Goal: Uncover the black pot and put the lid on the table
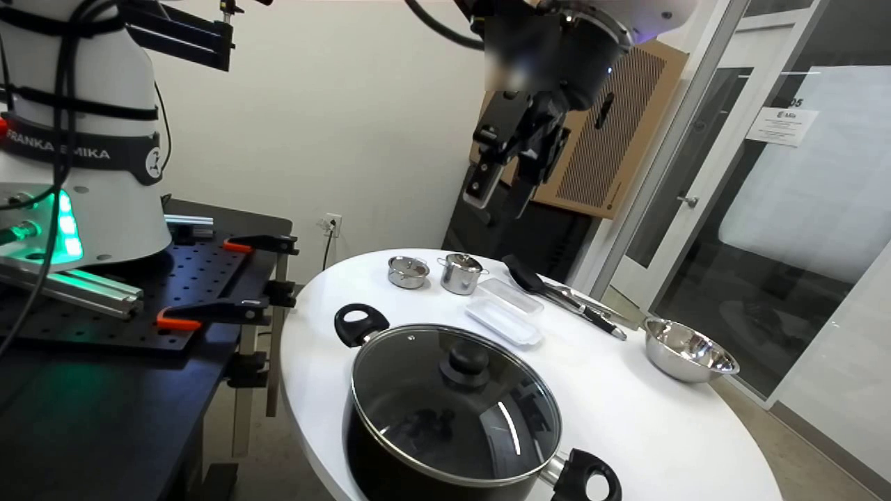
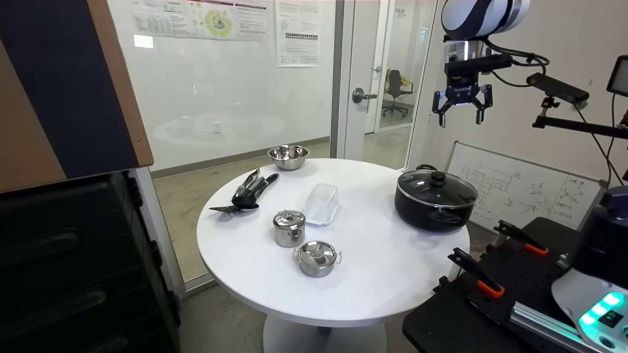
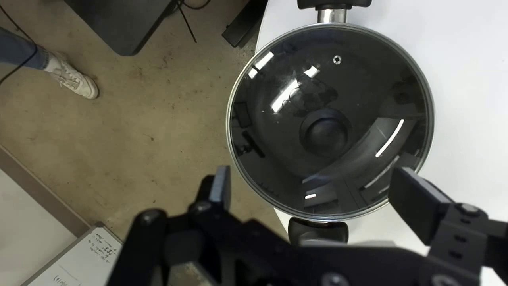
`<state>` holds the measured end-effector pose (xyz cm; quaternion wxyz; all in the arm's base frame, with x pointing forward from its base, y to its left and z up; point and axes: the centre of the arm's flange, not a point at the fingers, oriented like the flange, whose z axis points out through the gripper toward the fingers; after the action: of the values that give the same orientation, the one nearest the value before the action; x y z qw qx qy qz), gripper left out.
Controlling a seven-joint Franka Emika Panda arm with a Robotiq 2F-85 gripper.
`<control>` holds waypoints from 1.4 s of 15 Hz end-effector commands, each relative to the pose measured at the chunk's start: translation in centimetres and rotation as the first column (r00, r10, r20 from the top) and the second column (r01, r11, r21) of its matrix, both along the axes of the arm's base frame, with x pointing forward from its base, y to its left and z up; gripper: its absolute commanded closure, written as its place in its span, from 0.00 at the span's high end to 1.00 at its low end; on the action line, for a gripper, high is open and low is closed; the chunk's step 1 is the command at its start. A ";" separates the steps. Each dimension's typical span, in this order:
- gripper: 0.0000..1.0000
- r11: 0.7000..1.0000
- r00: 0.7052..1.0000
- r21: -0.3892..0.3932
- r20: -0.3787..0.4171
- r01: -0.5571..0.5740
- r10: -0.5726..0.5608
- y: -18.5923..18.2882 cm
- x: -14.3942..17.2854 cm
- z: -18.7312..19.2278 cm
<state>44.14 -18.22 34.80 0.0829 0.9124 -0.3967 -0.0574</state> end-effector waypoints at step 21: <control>1.00 0.996 1.000 -0.093 -0.010 0.016 -0.017 -0.2 3.3 -14.2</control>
<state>46.86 -17.87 21.36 0.1120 0.9077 -0.4012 -0.0508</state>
